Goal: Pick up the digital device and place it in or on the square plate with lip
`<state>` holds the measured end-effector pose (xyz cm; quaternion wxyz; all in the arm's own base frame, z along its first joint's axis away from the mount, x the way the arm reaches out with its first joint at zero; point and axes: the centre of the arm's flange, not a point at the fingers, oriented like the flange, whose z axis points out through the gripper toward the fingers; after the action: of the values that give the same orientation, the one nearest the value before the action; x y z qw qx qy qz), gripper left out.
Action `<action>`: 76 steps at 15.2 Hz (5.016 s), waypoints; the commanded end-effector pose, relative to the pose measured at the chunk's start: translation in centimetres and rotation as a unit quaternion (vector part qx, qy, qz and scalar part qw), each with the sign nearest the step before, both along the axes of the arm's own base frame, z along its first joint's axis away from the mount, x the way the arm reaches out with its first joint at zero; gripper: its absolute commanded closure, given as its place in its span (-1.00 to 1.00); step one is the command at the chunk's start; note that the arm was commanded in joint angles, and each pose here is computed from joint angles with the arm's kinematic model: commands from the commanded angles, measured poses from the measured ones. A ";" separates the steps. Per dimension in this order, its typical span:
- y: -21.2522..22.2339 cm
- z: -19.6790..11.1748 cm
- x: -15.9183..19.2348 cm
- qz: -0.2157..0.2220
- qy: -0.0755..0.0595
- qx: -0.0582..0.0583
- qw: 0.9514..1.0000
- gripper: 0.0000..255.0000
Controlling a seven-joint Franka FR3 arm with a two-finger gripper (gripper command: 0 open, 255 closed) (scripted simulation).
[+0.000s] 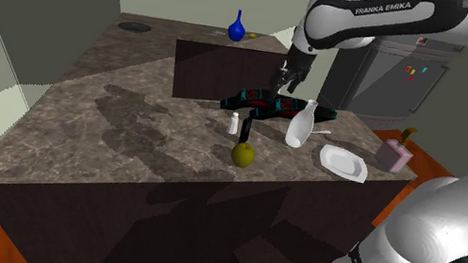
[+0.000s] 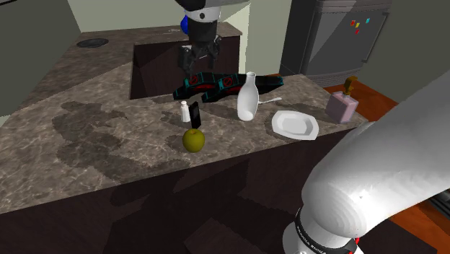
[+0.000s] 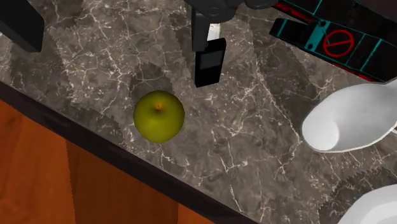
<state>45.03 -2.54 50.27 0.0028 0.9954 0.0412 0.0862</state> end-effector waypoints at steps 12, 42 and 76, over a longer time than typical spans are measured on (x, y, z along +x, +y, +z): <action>-4.5 -12.4 11.3 -0.010 0.020 -0.007 1.000 -1.00; -8.4 -26.1 19.9 -0.018 0.035 -0.013 0.999 1.00; -19.0 -15.8 10.1 -0.018 0.035 -0.013 0.999 1.00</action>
<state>55.93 -20.55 34.36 0.0157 0.9983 0.0237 0.0505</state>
